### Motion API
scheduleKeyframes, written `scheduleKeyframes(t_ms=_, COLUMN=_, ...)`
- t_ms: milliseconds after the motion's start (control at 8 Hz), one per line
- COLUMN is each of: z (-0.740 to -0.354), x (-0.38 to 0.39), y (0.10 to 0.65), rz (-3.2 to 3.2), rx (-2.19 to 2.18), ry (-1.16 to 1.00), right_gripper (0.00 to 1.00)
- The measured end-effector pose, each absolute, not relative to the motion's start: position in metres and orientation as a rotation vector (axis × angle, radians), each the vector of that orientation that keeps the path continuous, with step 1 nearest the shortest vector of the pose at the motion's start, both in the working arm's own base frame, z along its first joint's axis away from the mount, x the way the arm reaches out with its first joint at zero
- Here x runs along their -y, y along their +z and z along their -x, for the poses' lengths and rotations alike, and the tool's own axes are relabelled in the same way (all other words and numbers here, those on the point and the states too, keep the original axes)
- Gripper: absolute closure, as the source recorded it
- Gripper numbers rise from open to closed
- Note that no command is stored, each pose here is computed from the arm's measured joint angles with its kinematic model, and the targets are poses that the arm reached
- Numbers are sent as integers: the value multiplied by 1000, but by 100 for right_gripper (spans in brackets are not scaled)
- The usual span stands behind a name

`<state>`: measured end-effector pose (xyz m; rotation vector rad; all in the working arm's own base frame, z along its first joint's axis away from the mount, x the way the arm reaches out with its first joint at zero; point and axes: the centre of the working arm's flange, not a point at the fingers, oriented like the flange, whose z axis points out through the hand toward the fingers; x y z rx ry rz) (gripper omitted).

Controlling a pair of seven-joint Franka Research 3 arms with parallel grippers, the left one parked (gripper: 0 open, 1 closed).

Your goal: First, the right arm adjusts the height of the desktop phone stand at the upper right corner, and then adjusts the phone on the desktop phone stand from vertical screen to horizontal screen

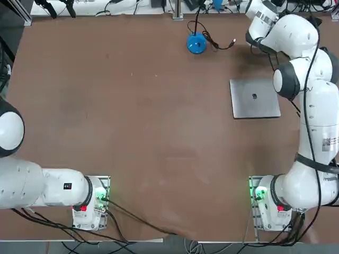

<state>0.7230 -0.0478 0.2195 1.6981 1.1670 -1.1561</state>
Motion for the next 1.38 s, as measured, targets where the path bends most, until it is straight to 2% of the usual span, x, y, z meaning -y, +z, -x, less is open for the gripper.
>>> scheduleKeyframes(t_ms=1375, z=-733, x=39, y=234, rz=-1740, rx=-1163, ry=-1086, right_gripper=83)
